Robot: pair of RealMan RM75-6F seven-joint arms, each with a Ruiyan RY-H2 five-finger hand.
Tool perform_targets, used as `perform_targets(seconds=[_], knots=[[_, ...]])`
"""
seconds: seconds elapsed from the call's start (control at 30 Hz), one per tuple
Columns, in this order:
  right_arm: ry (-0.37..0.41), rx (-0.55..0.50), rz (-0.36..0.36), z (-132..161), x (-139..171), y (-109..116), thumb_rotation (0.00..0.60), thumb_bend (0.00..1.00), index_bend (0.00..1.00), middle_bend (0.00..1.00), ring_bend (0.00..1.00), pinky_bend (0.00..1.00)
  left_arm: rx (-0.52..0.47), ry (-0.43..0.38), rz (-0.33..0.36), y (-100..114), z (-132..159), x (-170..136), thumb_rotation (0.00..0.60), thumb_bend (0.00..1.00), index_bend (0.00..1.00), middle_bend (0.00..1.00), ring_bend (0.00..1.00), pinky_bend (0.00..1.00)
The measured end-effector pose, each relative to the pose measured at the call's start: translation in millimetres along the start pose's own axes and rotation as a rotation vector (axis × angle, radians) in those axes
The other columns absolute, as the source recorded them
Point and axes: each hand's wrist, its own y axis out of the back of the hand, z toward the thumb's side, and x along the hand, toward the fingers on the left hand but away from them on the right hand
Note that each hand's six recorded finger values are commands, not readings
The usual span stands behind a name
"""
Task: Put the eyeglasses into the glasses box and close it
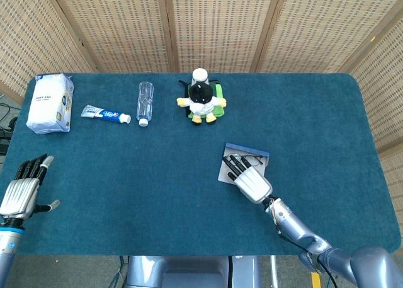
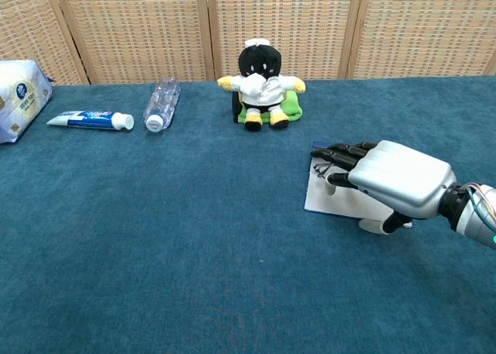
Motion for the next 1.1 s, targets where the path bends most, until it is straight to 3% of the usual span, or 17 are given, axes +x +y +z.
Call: perform_targets(seconds=[0.17, 0.67, 0.93, 1.1], knots=[[-0.009, 0.012, -0.007, -2.0, -1.5, -0.9, 0.6, 0.48, 0.34, 0.0, 0.0, 0.2, 0.001, 0.001, 0.0, -0.4, 0.0, 0.0, 0.6, 0.03, 0.0, 0.0, 0.0, 0.0], [-0.104, -0.021, -0.072, -23.6, -22.5, 14.9, 0.6, 0.47, 0.34, 0.0, 0.0, 0.2, 0.001, 0.002, -0.002, -0.7, 0.1, 0.3, 0.6, 0.03, 0.0, 0.0, 0.0, 0.0], [-0.147, -0.024, -0.023, -36.2, -35.3, 10.1, 0.6, 0.47, 0.38, 0.0, 0.0, 0.2, 0.0, 0.0, -0.003, -0.9, 0.5, 0.1, 0.6, 0.03, 0.0, 0.0, 0.0, 0.0], [-0.15, -0.034, 0.0, -37.3, -35.4, 5.1, 0.6, 0.47, 0.5, 0.0, 0.0, 0.2, 0.0, -0.002, -0.004, -1.0, 0.8, 0.2, 0.6, 0.03, 0.0, 0.0, 0.0, 0.0]])
